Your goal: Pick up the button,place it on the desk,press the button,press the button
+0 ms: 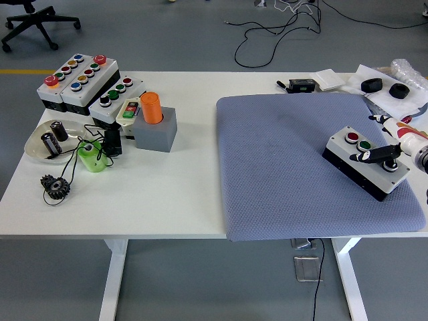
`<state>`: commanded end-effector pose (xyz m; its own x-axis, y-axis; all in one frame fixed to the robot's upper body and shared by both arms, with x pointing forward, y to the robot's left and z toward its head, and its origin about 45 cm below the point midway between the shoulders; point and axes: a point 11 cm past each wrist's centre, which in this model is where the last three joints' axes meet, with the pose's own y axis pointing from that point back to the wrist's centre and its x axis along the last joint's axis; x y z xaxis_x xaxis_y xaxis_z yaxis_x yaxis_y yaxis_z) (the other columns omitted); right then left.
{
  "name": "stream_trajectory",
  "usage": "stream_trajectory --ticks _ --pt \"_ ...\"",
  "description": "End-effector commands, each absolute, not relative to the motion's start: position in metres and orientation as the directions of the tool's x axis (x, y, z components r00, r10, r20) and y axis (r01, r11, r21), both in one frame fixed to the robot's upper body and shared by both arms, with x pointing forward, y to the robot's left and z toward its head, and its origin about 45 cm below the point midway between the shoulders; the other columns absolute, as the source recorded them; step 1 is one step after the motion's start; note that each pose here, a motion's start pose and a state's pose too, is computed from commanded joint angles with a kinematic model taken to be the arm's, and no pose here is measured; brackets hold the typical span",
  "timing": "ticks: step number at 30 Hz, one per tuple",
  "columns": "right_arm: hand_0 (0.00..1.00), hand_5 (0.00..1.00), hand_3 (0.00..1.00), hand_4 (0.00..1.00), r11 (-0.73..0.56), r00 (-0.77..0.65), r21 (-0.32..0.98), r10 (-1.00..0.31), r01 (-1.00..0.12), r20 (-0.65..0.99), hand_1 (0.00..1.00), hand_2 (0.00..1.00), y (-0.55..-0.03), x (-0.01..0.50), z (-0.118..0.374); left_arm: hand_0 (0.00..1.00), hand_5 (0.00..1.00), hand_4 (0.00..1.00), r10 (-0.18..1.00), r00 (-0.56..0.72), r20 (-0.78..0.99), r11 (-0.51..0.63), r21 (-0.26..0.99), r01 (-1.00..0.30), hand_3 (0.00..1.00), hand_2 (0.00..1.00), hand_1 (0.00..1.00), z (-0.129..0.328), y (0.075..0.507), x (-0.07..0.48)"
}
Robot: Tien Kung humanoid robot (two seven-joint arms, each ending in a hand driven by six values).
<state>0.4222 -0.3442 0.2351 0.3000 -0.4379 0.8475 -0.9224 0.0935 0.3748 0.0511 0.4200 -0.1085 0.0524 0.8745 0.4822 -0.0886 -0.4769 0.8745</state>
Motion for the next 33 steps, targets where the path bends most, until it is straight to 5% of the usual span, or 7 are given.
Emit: stream_trajectory --ticks 20,21,26,27,32,33 --pt "0.928 0.313 0.983 0.972 0.169 0.333 0.406 -0.343 -0.898 0.879 0.903 0.959 -0.328 0.437 0.212 0.601 0.998 0.275 0.873 0.051 0.485 -0.480 0.873 -0.087 0.475 0.507 0.539 -0.108 0.421 0.050" --pt "0.850 0.305 0.921 0.969 0.175 0.336 0.408 -0.332 -0.896 0.881 0.820 0.855 -0.327 0.439 0.211 0.601 0.998 0.275 0.873 0.051 0.485 -0.480 0.873 -0.087 0.475 0.507 0.539 -0.108 0.421 0.050" --pt "0.850 0.305 0.921 0.969 0.197 0.363 0.421 -0.271 -0.886 0.891 0.820 0.855 -0.326 0.443 0.207 0.601 0.998 0.275 0.873 0.053 0.484 -0.479 0.873 -0.087 0.475 0.507 0.539 -0.108 0.421 0.050" --pt "0.623 0.271 0.794 0.960 0.200 0.366 0.422 -0.262 -0.884 0.893 0.590 0.599 -0.326 0.443 0.206 0.602 0.998 0.276 0.873 0.053 0.484 -0.479 0.873 -0.087 0.475 0.507 0.539 -0.108 0.421 0.050" --pt "0.623 0.271 0.794 0.960 0.231 0.382 0.422 -0.199 -0.877 0.903 0.590 0.599 -0.328 0.445 0.202 0.602 0.998 0.276 0.873 0.055 0.485 -0.480 0.873 -0.085 0.475 0.507 0.539 -0.108 0.421 0.049" --pt "0.458 0.187 0.652 0.881 0.238 0.382 0.420 -0.191 -0.876 0.904 0.417 0.430 -0.330 0.445 0.201 0.601 0.998 0.276 0.873 0.056 0.485 -0.480 0.873 -0.085 0.475 0.507 0.539 -0.108 0.421 0.049"
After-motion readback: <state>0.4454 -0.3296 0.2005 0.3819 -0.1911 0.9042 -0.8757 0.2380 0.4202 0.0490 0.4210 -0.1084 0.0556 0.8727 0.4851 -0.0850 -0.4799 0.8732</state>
